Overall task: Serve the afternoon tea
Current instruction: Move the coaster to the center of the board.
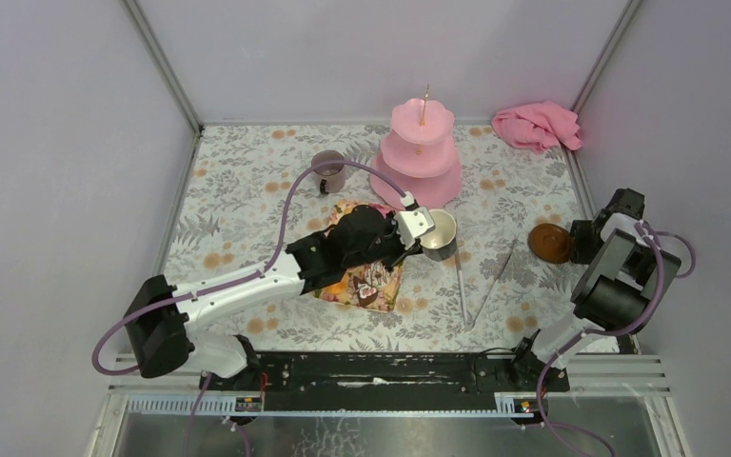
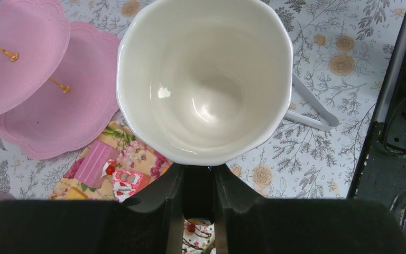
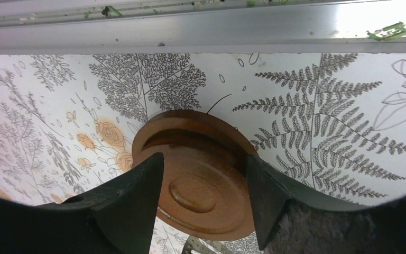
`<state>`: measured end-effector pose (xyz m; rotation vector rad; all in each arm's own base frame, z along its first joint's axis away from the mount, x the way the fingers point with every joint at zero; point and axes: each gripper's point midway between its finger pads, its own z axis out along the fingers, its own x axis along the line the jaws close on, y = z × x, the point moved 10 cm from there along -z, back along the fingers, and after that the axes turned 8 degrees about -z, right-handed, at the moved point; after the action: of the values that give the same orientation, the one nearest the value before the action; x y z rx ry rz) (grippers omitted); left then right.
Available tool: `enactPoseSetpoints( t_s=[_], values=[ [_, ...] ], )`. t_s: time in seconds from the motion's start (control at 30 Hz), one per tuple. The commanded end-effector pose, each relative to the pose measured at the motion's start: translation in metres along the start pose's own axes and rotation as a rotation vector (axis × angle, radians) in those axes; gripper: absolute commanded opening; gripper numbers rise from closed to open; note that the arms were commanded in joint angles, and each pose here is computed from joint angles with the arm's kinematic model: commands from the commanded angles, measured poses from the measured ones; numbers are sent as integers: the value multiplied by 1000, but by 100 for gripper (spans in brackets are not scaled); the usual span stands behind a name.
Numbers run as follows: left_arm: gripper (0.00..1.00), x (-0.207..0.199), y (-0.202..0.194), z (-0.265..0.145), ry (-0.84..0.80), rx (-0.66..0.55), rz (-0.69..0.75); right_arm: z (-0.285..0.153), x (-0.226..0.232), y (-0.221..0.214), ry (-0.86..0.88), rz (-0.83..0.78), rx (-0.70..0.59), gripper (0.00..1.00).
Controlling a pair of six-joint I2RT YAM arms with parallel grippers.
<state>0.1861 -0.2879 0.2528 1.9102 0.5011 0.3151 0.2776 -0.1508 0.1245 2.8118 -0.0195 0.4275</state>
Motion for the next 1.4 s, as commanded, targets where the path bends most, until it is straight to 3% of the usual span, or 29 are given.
enactPoseSetpoints(
  t_s=[0.0, 0.3, 0.9, 1.37],
  values=[
    [0, 4, 43, -7, 29, -204, 16, 6, 9, 2, 51, -72, 44, 65],
    [0, 6, 39, -1, 45, -191, 26, 18, 20, -5, 73, -164, 89, 65],
    [0, 9, 39, -3, 66, -197, 29, 4, 88, -54, 174, -361, 76, 65],
    [0, 25, 37, -2, 111, -209, -4, 25, 141, -95, 203, -458, 110, 65]
  ],
)
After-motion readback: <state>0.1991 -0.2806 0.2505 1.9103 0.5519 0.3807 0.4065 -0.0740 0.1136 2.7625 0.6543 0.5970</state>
